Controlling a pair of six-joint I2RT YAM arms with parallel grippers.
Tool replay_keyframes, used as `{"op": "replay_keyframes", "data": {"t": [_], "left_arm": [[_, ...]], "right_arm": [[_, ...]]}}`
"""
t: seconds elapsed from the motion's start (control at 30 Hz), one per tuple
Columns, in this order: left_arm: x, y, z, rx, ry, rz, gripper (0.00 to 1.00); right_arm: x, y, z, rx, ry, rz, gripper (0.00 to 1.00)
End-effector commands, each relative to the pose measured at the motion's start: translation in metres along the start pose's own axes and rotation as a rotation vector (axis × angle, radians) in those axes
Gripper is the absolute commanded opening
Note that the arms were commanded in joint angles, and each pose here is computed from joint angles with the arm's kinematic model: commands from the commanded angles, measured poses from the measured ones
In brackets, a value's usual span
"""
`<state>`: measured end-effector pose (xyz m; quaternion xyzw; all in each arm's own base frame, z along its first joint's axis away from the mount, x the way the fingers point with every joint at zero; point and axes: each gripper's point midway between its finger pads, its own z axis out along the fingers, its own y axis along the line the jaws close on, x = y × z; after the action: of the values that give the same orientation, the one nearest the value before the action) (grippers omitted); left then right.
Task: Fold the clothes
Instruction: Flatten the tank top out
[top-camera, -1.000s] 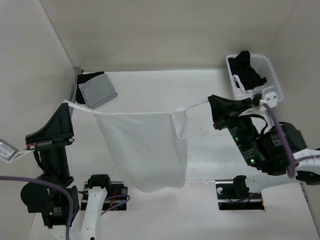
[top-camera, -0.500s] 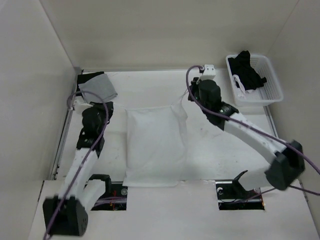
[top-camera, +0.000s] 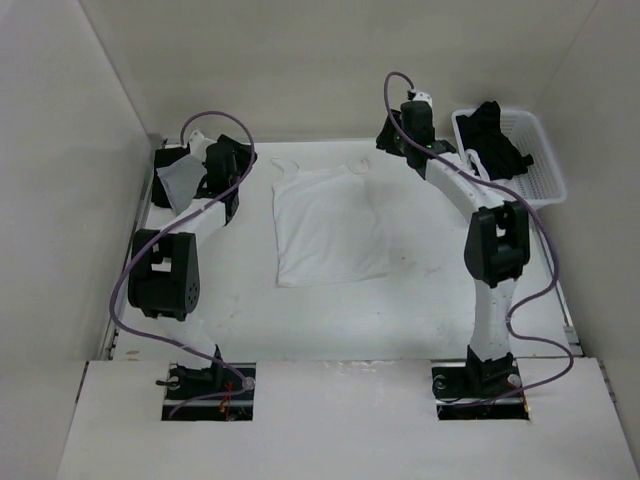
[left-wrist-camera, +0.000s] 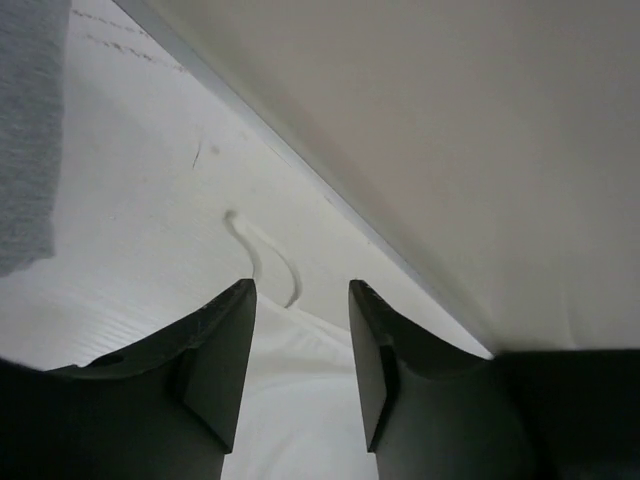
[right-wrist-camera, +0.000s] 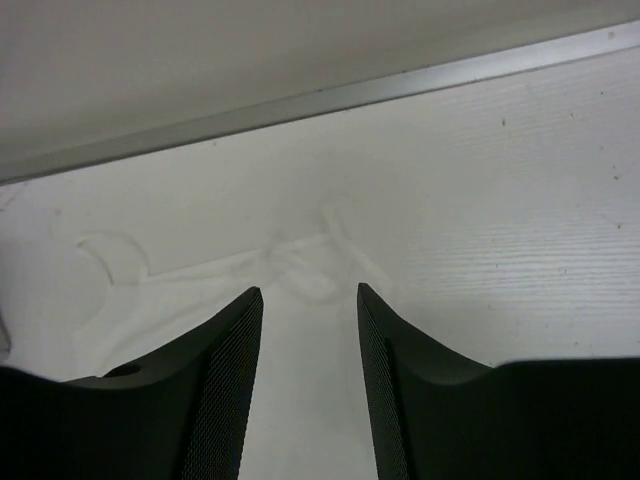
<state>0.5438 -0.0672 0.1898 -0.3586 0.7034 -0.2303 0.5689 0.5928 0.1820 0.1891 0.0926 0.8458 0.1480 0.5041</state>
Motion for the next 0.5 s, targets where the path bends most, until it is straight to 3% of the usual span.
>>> {"op": "replay_keyframes", "data": {"t": [0.0, 0.07, 0.17, 0.23, 0.3, 0.37, 0.47], "left_arm": [[-0.028, -0.031, -0.026, 0.101, -0.064, 0.013, 0.43], [-0.011, -0.015, -0.053, 0.082, -0.034, 0.025, 0.42], [0.041, 0.018, -0.108, 0.043, 0.036, 0.073, 0.32], [0.067, 0.042, -0.136, 0.008, 0.079, 0.125, 0.23], [0.093, 0.072, -0.165, -0.039, 0.16, 0.191, 0.16], [0.111, 0.1, -0.191, -0.083, 0.235, 0.218, 0.16], [0.132, 0.113, -0.222, -0.061, 0.355, 0.218, 0.27]], "right_arm": [[-0.038, 0.037, -0.057, -0.113, -0.083, 0.054, 0.48], [-0.013, 0.034, -0.082, -0.132, -0.085, 0.083, 0.44], [0.041, 0.036, -0.122, -0.182, -0.067, 0.161, 0.15], [0.074, 0.038, -0.14, -0.217, -0.038, 0.19, 0.04], [0.107, 0.039, -0.16, -0.243, -0.003, 0.206, 0.03], [0.131, 0.04, -0.176, -0.26, 0.027, 0.194, 0.04], [0.151, 0.041, -0.197, -0.281, 0.048, 0.175, 0.09]]}}
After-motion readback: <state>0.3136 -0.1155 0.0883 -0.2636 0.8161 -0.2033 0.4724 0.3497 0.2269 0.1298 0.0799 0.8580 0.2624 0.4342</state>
